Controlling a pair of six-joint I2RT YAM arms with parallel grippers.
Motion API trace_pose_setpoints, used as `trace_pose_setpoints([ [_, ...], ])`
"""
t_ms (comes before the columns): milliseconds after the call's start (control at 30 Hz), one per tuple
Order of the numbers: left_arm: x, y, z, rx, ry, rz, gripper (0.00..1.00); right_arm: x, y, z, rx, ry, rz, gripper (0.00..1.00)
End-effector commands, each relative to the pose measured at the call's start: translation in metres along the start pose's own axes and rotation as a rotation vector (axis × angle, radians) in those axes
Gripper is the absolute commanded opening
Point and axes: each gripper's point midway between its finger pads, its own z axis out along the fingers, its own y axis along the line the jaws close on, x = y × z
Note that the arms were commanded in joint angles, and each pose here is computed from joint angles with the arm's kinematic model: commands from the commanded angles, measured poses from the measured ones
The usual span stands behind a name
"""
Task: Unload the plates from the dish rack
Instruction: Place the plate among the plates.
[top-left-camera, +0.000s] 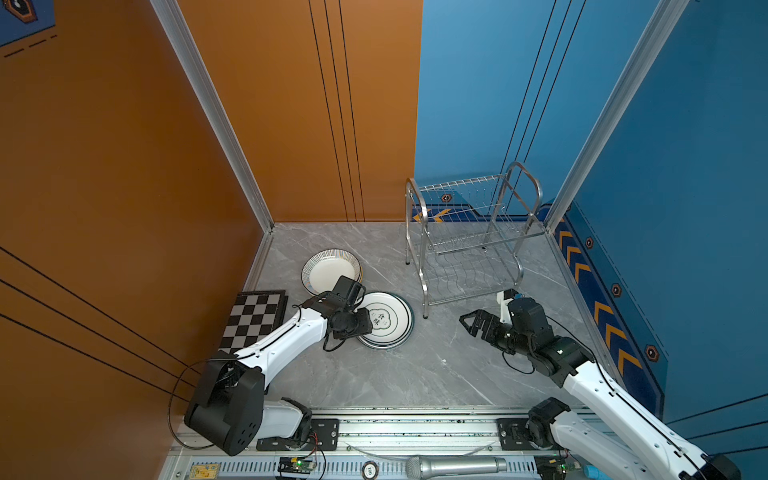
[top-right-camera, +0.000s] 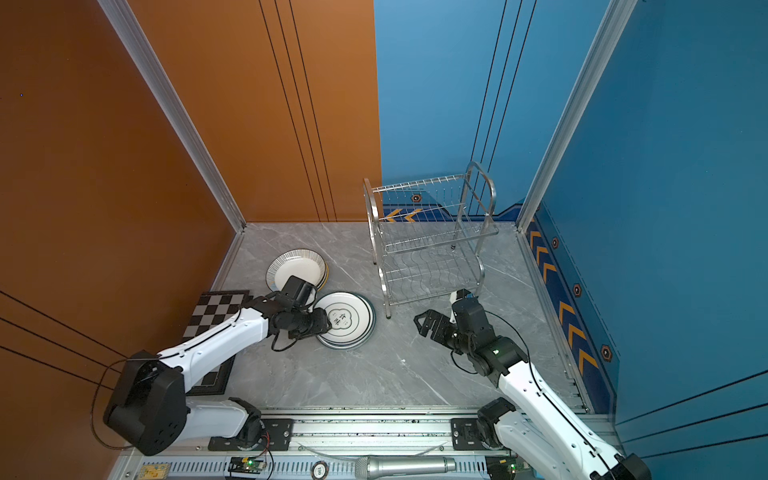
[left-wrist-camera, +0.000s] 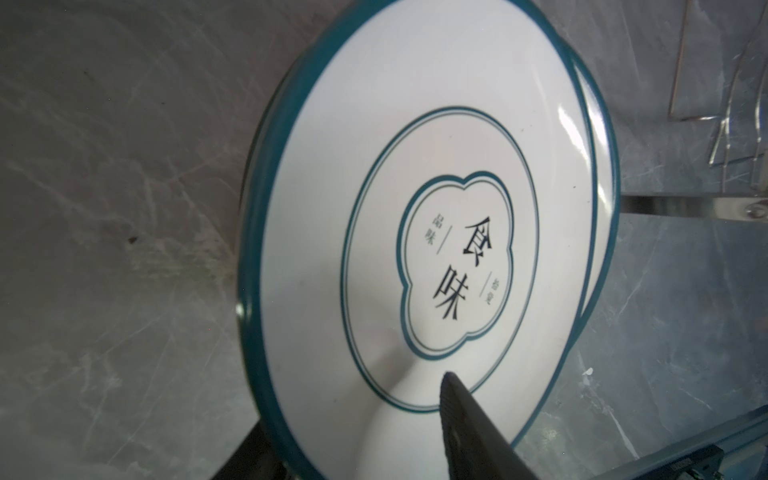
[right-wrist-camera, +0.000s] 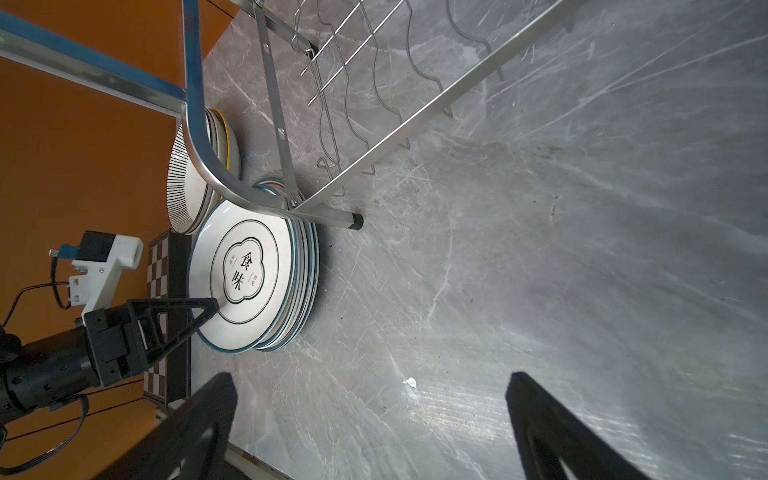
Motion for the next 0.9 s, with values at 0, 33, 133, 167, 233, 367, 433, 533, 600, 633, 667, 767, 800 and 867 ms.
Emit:
trace_pose_setpoints([
  [0, -0.001, 0.002, -0.002, -0.056, 0.005, 0.044, 0.57, -0.005, 0.003, -0.005, 0.008, -0.009, -0.023, 1.0],
  [33, -0.002, 0.001, -0.001, -0.064, 0.003, 0.051, 0.59, -0.006, 0.003, -0.005, 0.007, -0.01, -0.023, 1.0],
  [133, -0.002, 0.003, 0.0, -0.103, 0.012, 0.067, 0.6, -0.005, 0.003, -0.005, 0.006, -0.009, -0.026, 1.0],
  [167, -0.003, 0.004, 0.0, -0.12, 0.011, 0.074, 0.61, -0.006, 0.003, -0.005, 0.006, -0.01, -0.027, 1.0],
  [233, -0.003, 0.003, 0.0, -0.133, 0.012, 0.084, 0.62, -0.005, 0.003, -0.005, 0.007, -0.008, -0.027, 1.0],
  [367, -0.004, 0.001, 0.0, -0.135, 0.014, 0.092, 0.62, -0.006, 0.002, -0.005, 0.008, -0.01, -0.029, 1.0],
  [433, -0.005, 0.005, -0.003, -0.155, 0.006, 0.089, 0.63, -0.007, 0.001, -0.004, 0.013, -0.012, -0.03, 1.0],
  [533, -0.009, 0.01, -0.014, -0.175, -0.039, 0.087, 0.66, -0.013, -0.007, -0.007, 0.053, -0.025, -0.027, 1.0],
  [600, -0.013, 0.011, -0.025, -0.166, -0.078, 0.093, 0.68, -0.021, -0.012, -0.014, 0.087, -0.045, -0.037, 1.0],
  [633, -0.017, 0.012, -0.031, -0.165, -0.106, 0.1, 0.72, -0.027, -0.015, -0.019, 0.114, -0.058, -0.039, 1.0],
  [667, -0.021, 0.013, -0.038, -0.167, -0.131, 0.108, 0.8, -0.032, -0.021, -0.025, 0.151, -0.073, -0.036, 1.0],
  [767, -0.035, 0.023, -0.059, -0.173, -0.205, 0.091, 0.98, -0.054, -0.049, -0.047, 0.316, -0.145, -0.01, 1.0],
  [800, -0.039, 0.029, -0.065, -0.179, -0.232, 0.073, 0.98, -0.062, -0.059, -0.054, 0.366, -0.171, 0.002, 1.0],
  [867, -0.049, 0.042, -0.081, -0.205, -0.301, 0.038, 0.98, -0.075, -0.081, -0.069, 0.473, -0.213, 0.019, 1.0],
])
